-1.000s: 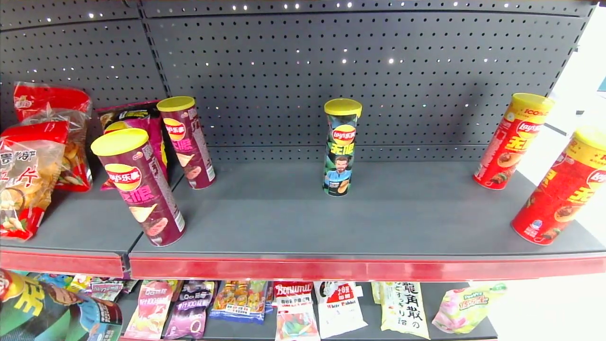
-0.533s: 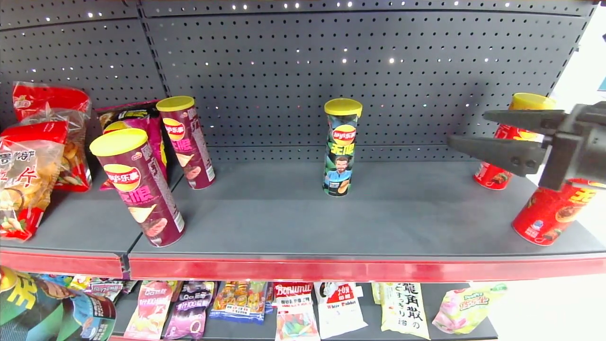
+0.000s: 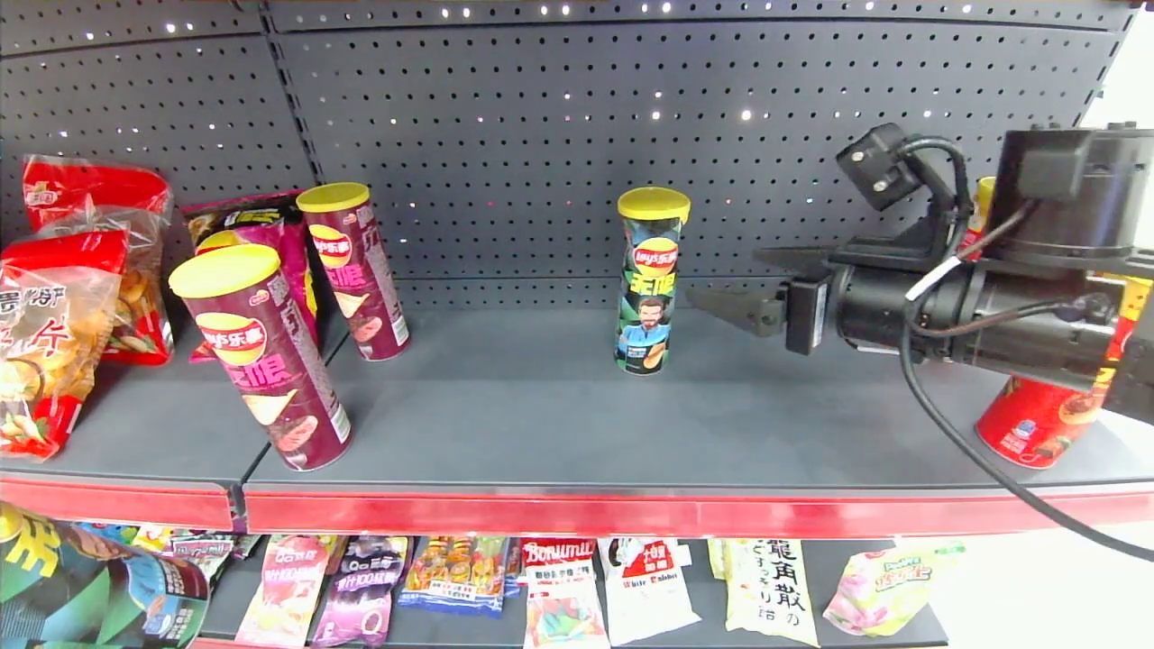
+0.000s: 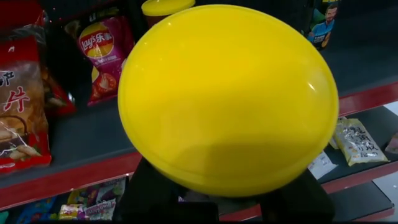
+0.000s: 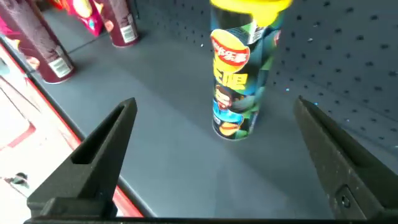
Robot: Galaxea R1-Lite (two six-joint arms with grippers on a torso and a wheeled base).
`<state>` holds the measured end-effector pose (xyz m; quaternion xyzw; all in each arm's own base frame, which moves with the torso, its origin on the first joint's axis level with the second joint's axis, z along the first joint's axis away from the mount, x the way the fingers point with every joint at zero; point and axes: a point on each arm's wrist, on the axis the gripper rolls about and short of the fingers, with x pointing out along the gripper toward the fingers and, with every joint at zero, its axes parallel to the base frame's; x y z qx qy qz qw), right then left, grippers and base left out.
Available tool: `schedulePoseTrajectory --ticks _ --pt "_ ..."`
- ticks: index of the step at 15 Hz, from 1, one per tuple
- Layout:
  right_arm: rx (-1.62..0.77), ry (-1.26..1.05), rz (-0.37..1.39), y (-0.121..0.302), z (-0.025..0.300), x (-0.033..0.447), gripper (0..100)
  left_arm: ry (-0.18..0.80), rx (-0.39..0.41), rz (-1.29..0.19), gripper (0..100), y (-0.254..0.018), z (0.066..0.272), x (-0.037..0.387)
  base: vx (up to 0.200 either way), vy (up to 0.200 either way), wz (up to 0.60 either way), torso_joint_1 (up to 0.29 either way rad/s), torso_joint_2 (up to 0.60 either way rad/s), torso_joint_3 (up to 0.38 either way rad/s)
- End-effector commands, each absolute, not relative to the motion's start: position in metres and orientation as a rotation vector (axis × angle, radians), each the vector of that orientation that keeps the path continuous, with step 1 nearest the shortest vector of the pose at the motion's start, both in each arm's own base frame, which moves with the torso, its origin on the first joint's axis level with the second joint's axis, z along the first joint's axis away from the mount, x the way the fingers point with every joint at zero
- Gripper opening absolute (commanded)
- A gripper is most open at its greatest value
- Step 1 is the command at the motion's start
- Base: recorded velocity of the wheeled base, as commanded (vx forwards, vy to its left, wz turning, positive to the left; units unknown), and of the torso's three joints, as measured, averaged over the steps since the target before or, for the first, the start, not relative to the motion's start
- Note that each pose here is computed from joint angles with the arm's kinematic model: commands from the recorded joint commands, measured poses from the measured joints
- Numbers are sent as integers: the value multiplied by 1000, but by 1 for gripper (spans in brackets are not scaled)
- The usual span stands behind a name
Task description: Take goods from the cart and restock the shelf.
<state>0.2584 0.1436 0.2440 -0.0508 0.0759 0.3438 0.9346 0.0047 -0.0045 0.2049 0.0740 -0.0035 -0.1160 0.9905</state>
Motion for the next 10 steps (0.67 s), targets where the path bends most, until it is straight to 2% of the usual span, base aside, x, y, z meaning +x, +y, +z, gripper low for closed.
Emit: schedulePoseTrajectory --ticks 1,10 --pt "-111 187 701 161 232 285 100 0 148 -229 0 -4 205 6 0 0 0 0 0 0" --pt "-66 184 639 191 226 327 100 15 148 -207 0 -4 203 6 0 0 0 0 0 0"
